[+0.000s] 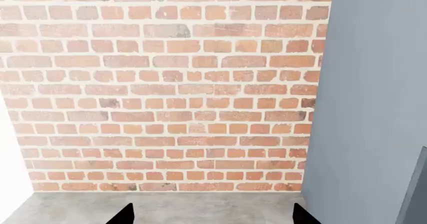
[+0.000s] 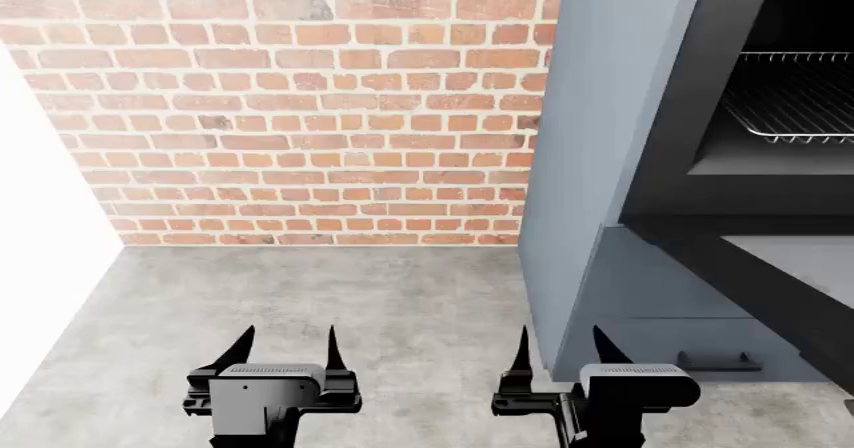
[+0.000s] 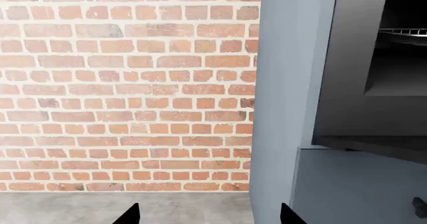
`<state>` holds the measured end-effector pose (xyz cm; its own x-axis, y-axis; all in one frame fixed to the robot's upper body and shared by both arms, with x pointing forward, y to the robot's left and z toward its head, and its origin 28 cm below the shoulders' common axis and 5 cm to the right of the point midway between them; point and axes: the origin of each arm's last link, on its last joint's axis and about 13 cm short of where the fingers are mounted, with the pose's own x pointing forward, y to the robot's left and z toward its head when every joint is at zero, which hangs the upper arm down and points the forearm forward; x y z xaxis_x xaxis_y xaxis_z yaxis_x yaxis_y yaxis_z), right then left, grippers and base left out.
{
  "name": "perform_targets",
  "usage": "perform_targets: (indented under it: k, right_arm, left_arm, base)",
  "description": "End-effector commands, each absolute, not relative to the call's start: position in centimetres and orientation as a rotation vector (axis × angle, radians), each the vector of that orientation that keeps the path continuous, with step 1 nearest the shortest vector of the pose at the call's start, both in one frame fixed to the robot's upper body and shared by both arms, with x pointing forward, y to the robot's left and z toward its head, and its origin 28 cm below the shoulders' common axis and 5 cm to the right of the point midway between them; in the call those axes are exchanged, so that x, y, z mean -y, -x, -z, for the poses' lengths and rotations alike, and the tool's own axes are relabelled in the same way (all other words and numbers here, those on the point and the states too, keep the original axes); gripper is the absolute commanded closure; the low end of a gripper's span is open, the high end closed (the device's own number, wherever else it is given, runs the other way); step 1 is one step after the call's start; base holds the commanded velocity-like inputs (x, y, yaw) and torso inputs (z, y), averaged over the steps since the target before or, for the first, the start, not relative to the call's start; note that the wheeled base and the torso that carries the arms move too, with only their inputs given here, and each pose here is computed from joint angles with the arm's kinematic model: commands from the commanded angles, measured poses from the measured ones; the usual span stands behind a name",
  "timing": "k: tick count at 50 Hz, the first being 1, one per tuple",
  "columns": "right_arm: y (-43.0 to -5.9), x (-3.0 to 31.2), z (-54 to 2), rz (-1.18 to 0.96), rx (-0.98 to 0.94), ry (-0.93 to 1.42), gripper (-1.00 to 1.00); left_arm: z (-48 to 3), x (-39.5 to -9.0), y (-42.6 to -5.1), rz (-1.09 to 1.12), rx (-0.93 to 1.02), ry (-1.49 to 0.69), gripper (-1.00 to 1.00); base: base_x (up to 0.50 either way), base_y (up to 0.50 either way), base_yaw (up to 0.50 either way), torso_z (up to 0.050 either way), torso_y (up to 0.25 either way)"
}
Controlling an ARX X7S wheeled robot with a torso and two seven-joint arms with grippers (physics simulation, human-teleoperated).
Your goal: Fully slide the oven rack out.
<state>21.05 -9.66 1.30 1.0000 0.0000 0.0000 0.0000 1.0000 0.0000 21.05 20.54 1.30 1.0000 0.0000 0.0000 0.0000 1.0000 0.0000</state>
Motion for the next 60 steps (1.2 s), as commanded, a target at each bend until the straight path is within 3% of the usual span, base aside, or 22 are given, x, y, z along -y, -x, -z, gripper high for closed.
perform_targets:
  k: [1, 13, 24, 35, 40, 44, 47, 60]
  right_arm:
    - [-21.1, 9.6, -1.3, 0.000, 0.000, 0.006, -1.00]
    - [-21.1, 10.0, -2.0, 0.031, -0.056, -0.073, -1.00]
    - [-19.2, 10.8, -9.6, 0.009, 0.021, 0.006, -1.00]
    - [-18.3, 11.8, -15.6, -0.028, 0.060, -0.013, -1.00]
    - [-17.6, 12.2, -18.5, -0.044, 0.103, 0.018, -1.00]
    - [-16.4, 12.7, -20.1, -0.039, 0.109, 0.018, -1.00]
    - [-15.5, 13.1, -21.3, -0.023, 0.104, 0.018, -1.00]
    - [-14.0, 14.5, -27.3, -0.015, 0.143, 0.135, -1.00]
  left_arm:
    - [-1.3, -20.5, -21.0, -0.003, 0.002, -0.005, -1.00]
    - [-2.3, -20.4, -20.4, -0.022, 0.042, -0.027, -1.00]
    - [-10.7, -21.4, -19.6, -0.033, -0.093, 0.067, -1.00]
    - [-17.8, -23.3, -18.8, -0.022, -0.057, 0.044, -1.00]
    - [-19.5, -23.0, -18.1, 0.007, -0.044, 0.061, -1.00]
    - [-21.9, -23.9, -18.2, -0.138, -0.018, 0.024, -1.00]
    - [-23.2, -23.4, -16.6, 0.019, -0.010, 0.007, -1.00]
    - [-27.8, -25.9, -15.5, -0.027, -0.011, -0.027, -1.00]
  base:
    - [0.00, 0.00, 0.00, 0.000, 0.000]
    - [0.00, 0.00, 0.00, 0.015, 0.000]
    - [0.00, 0.00, 0.00, 0.050, 0.000]
    - [0.00, 0.00, 0.00, 0.050, 0.000]
    - [0.00, 0.00, 0.00, 0.050, 0.000]
    - [0.00, 0.00, 0.00, 0.050, 0.000]
    - [0.00, 0.00, 0.00, 0.050, 0.000]
    - [0.00, 0.00, 0.00, 0.050, 0.000]
